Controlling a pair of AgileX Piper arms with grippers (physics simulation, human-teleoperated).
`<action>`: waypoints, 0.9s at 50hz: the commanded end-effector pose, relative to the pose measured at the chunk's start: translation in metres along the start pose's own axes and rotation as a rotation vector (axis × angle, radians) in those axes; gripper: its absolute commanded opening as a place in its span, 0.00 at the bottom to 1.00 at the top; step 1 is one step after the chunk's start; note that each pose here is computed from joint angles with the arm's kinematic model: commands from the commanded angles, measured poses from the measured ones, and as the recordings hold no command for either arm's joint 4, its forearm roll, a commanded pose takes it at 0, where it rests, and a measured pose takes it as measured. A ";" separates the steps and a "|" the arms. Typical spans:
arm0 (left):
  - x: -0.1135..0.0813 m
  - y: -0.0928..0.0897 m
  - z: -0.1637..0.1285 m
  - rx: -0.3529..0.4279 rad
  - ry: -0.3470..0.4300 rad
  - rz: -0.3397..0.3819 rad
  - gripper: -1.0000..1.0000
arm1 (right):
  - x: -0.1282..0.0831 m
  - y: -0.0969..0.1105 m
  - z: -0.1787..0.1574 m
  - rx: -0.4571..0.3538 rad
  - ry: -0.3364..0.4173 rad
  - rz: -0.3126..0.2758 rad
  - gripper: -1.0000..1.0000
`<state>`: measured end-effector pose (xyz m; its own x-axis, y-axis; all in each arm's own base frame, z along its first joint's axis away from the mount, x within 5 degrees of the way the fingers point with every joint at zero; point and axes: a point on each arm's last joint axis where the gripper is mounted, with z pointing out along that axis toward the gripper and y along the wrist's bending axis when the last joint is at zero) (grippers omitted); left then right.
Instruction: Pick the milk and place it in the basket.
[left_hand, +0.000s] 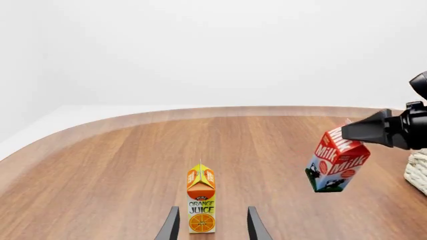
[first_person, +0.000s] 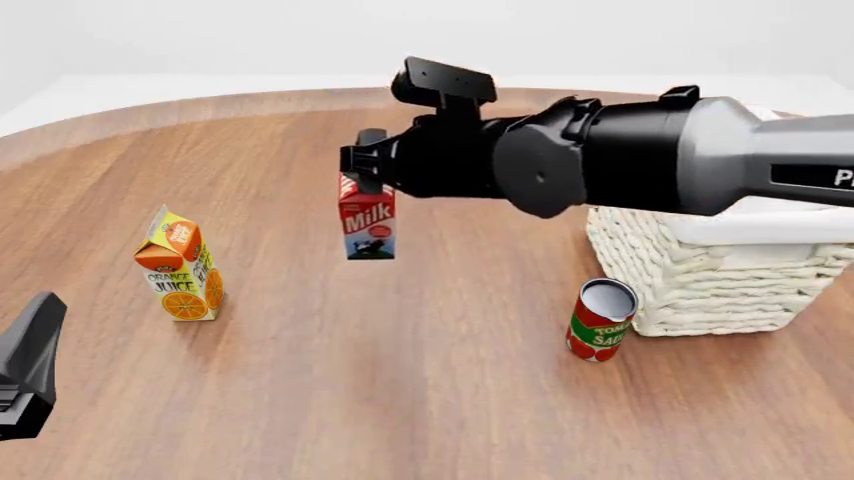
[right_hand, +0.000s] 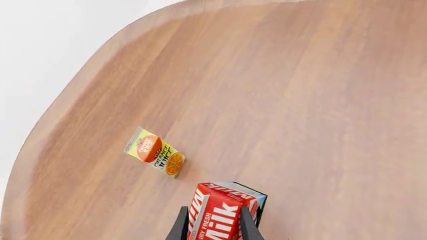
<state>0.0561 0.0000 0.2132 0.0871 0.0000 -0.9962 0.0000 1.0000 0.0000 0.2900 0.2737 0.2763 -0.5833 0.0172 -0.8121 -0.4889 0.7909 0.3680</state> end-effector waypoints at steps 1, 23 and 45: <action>0.000 0.000 0.000 0.000 0.000 0.000 1.00 | -0.017 -0.006 -0.034 -0.003 -0.080 0.006 0.00; 0.000 0.000 0.000 0.000 0.000 0.000 1.00 | -0.028 -0.026 -0.083 0.035 -0.158 0.036 0.00; 0.000 0.000 0.000 0.000 0.000 0.000 1.00 | -0.045 -0.045 -0.138 0.099 -0.261 0.018 0.00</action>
<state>0.0561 0.0000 0.2132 0.0871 0.0000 -0.9962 0.0000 1.0000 0.0000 0.2581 0.1746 0.3345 -0.4605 0.1310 -0.8779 -0.4208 0.8386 0.3459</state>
